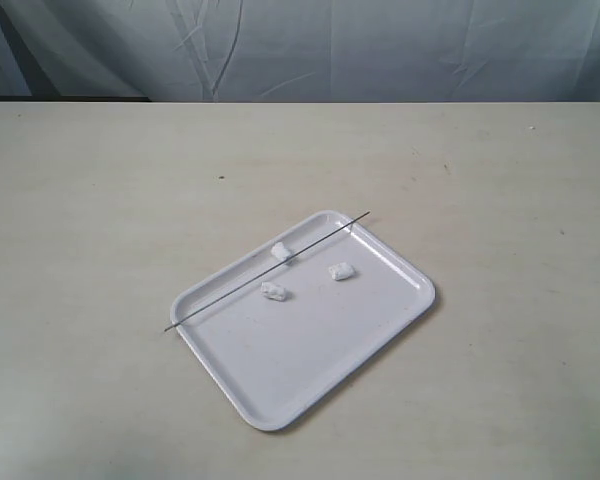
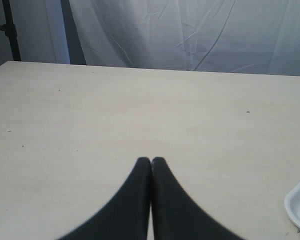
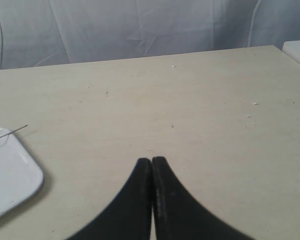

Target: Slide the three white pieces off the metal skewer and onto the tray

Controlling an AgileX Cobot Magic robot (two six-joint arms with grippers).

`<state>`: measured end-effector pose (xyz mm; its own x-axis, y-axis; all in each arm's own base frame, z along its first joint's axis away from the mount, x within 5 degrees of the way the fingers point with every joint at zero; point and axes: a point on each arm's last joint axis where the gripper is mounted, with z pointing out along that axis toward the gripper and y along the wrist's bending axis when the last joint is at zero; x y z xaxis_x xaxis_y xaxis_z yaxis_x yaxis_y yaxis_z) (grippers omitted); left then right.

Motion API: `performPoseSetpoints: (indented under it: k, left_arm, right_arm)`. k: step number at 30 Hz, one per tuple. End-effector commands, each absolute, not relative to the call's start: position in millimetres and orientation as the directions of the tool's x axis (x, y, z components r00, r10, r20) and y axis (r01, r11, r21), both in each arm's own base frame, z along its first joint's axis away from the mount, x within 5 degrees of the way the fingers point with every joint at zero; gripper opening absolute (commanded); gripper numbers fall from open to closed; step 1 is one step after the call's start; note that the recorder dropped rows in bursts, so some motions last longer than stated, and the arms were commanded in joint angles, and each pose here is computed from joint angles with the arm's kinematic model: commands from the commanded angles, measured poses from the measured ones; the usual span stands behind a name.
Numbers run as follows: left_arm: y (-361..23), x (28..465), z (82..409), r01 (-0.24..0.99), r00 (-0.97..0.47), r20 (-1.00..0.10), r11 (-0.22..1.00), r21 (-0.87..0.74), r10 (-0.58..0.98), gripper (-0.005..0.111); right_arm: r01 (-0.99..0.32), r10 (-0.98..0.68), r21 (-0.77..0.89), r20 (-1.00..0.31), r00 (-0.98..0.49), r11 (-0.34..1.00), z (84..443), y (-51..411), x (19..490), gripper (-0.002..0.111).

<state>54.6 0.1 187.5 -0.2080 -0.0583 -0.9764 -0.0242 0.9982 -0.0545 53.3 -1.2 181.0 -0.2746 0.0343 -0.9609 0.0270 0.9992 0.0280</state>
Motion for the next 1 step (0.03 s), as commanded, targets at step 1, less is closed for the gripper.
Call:
performPoseSetpoints:
  k: [1]
  left_arm:
    - [0.0,54.6,186.9,-0.023,-0.201,-0.978,0.998,-0.059,-0.062,0.0]
  right_arm:
    - [0.023,0.034,0.029,-0.962,-0.269,0.999,180.7,-1.0,53.1,-0.001]
